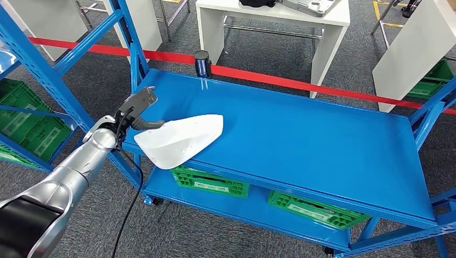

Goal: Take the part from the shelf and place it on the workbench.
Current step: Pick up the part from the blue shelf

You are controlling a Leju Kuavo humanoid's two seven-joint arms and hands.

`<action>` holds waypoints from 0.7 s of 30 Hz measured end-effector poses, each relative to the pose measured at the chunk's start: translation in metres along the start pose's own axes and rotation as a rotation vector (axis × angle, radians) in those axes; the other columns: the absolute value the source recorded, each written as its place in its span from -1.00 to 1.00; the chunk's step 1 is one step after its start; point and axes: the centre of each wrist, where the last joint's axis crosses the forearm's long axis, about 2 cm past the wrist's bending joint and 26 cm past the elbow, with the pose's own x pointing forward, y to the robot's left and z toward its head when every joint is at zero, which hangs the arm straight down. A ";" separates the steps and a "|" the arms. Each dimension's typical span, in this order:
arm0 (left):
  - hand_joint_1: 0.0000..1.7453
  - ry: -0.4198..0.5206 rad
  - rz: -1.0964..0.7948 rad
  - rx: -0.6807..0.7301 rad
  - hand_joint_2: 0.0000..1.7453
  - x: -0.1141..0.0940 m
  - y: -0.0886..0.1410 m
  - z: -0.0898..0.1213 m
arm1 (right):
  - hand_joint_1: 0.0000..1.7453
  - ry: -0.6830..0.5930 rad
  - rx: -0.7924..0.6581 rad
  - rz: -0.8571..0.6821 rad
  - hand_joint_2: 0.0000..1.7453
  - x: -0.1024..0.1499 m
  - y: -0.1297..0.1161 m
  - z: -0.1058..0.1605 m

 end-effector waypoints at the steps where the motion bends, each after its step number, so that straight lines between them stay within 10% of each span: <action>1: -1.00 0.000 0.001 0.001 1.00 0.000 0.000 0.000 | -1.00 0.000 0.000 0.000 -1.00 0.000 0.000 0.000; 21: -1.00 0.046 0.114 -0.063 1.00 -0.019 -0.019 0.011 | -1.00 -0.043 -0.026 0.029 -1.00 -0.001 -0.003 0.000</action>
